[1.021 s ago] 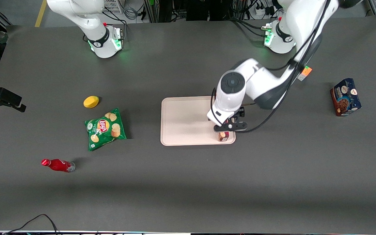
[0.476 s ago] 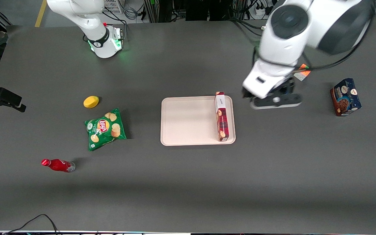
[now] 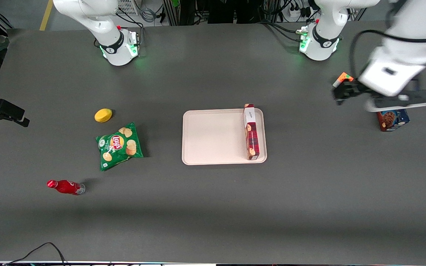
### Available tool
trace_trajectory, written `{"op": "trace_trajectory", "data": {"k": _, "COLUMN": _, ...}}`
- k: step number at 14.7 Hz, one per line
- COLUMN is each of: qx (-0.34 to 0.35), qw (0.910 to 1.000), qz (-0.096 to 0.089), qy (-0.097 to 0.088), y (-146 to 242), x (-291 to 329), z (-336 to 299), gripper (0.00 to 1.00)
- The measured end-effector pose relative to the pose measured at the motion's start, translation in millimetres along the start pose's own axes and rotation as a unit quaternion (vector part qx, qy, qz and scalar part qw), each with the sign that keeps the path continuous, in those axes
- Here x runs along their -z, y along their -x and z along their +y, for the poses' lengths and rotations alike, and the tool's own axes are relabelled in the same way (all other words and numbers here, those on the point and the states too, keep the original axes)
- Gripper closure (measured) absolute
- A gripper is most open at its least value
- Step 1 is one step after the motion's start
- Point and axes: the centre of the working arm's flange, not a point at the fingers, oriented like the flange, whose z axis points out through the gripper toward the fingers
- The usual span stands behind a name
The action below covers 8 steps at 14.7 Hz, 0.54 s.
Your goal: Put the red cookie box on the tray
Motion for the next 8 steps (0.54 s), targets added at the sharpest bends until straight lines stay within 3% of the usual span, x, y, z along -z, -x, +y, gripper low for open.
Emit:
{"op": "trace_trajectory", "data": {"k": 4, "qx": 0.005, "qw": 0.9999, "qz": -0.004, "qy": 0.011, "y": -20.6, "x": -26.8, "z": -69.9, "gripper": 0.01}}
{"op": "trace_trajectory", "data": {"k": 8, "qx": 0.006, "qw": 0.9999, "qz": -0.003, "qy": 0.012, "y": -17.5, "x": -51.9, "z": -73.7, "gripper": 0.0}}
